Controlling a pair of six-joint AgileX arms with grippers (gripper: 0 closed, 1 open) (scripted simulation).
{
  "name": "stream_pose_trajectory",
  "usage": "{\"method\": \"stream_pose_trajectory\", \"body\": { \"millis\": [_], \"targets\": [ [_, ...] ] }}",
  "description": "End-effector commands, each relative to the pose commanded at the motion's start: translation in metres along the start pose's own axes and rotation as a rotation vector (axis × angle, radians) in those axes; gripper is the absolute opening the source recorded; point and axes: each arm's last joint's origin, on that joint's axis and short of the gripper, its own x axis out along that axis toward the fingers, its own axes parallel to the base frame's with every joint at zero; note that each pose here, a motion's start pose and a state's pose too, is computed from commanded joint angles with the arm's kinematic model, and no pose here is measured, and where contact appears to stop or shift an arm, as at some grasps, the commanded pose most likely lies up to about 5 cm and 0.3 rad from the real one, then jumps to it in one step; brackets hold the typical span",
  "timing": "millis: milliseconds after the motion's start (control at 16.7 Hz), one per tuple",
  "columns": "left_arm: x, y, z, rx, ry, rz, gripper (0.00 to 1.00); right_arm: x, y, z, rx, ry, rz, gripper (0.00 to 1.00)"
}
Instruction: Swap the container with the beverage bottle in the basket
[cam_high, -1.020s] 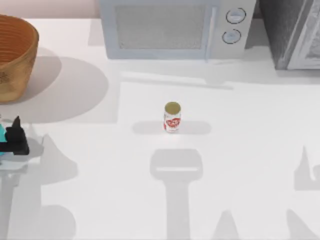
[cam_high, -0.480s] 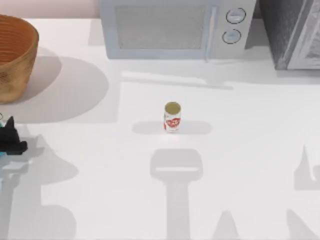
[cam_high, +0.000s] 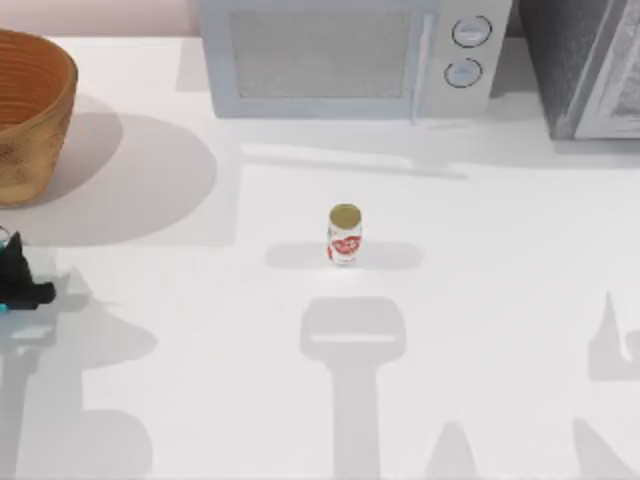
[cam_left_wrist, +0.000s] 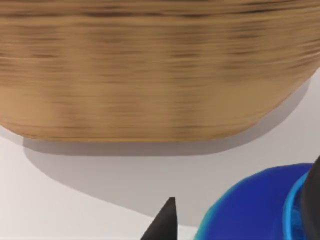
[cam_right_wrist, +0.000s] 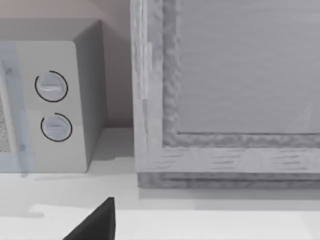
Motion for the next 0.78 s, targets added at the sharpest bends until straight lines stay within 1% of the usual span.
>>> {"method": "stream_pose_trajectory", "body": {
  "millis": [540,660,780],
  "targets": [
    [0.000,0.000,0.000,0.002,0.001,-0.001,0.00,0.000,0.000,0.000,0.000,0.000,0.000,1.00],
    [0.002,-0.008,0.002,0.012,0.008,-0.050,0.00,0.000,0.000,0.000,0.000,0.000,0.000,1.00],
    [0.007,-0.026,0.008,0.033,0.020,-0.147,0.00,0.000,0.000,0.000,0.000,0.000,0.000,1.00]
  ]
}}
